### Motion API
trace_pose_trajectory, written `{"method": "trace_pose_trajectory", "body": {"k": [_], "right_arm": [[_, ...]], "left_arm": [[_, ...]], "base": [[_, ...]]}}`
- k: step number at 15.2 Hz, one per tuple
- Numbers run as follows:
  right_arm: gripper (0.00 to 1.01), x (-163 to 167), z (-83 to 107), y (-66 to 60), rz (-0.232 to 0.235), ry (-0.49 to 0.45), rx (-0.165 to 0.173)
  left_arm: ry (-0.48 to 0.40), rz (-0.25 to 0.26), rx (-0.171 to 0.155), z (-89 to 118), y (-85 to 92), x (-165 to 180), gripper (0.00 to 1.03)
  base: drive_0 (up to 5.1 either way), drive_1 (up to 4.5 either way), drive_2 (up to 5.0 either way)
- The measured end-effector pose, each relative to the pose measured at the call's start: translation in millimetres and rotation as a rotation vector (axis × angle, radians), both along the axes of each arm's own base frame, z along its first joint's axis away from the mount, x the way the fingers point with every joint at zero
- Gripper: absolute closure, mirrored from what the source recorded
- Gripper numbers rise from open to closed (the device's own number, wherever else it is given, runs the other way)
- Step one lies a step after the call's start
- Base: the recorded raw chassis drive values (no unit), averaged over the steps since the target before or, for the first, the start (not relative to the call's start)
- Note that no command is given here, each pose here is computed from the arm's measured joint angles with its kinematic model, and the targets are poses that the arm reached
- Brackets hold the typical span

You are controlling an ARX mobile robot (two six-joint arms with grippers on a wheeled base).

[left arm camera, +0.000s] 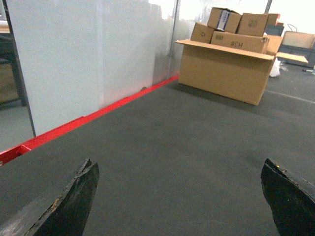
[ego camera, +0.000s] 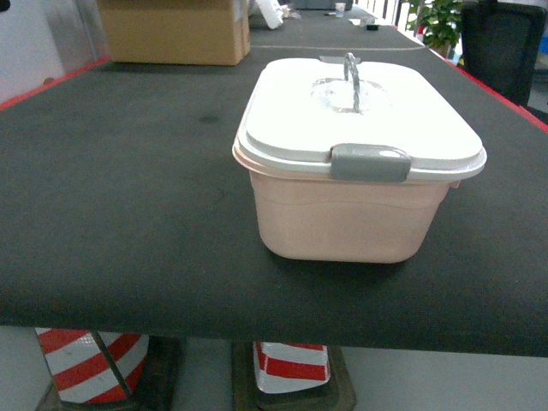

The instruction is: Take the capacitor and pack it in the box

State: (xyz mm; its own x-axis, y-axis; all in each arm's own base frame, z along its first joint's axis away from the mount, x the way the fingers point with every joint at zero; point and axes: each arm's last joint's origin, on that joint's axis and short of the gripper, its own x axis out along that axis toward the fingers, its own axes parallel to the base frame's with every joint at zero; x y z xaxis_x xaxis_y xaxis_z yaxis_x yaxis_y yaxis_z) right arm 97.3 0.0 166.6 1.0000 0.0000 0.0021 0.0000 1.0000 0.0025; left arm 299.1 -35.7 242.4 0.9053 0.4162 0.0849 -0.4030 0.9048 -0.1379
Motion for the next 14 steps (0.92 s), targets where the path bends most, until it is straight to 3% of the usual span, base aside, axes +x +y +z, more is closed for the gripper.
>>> {"method": "trace_pose_trajectory", "body": {"k": [2,3,4,5,8,9,11,14], "right_arm": [[0.03,0,-0.1,0.0,0.000,0.001,0.000],[0.03,0,-0.1,0.0,-0.001,0.001,0.000],[0.03,0,0.0,0.0,-0.001,0.000,0.000],[0.03,0,0.0,0.0,0.000,0.000,0.000],[0.03,0,0.0,0.0,0.000,0.000,0.000],[0.03,0,0.0,0.0,0.000,0.000,0.000],[0.03,0,0.0,0.0,0.000,0.000,0.000],[0.03,0,0.0,0.0,0.000,0.000,0.000]], "left_arm": [[0.022,-0.035,0.016,-2,-2.3,0,0.06],[0.105,-0.213,0.065,-6,3.0,-7,0.18],[0.110,-0.338,0.088,-13,8.3,-24,0.30],[0.099,-0.403,0.100,-19,11.9,-40,0.43],[0.125,-0.430,0.099,-42,20.1,-76,0.81],[0.121,-0.424,0.099,-47,23.8,-91,0.99],[0.116,-0.419,0.100,-53,35.3,-107,1.01],[0.120,-0.419,0.099,-59,36.4,-119,1.01]], "base": [[0.0,0.00,0.0],[0.0,0.00,0.0],[0.0,0.00,0.0],[0.0,0.00,0.0],[0.0,0.00,0.0],[0.0,0.00,0.0],[0.0,0.00,0.0],[0.0,0.00,0.0]]}}
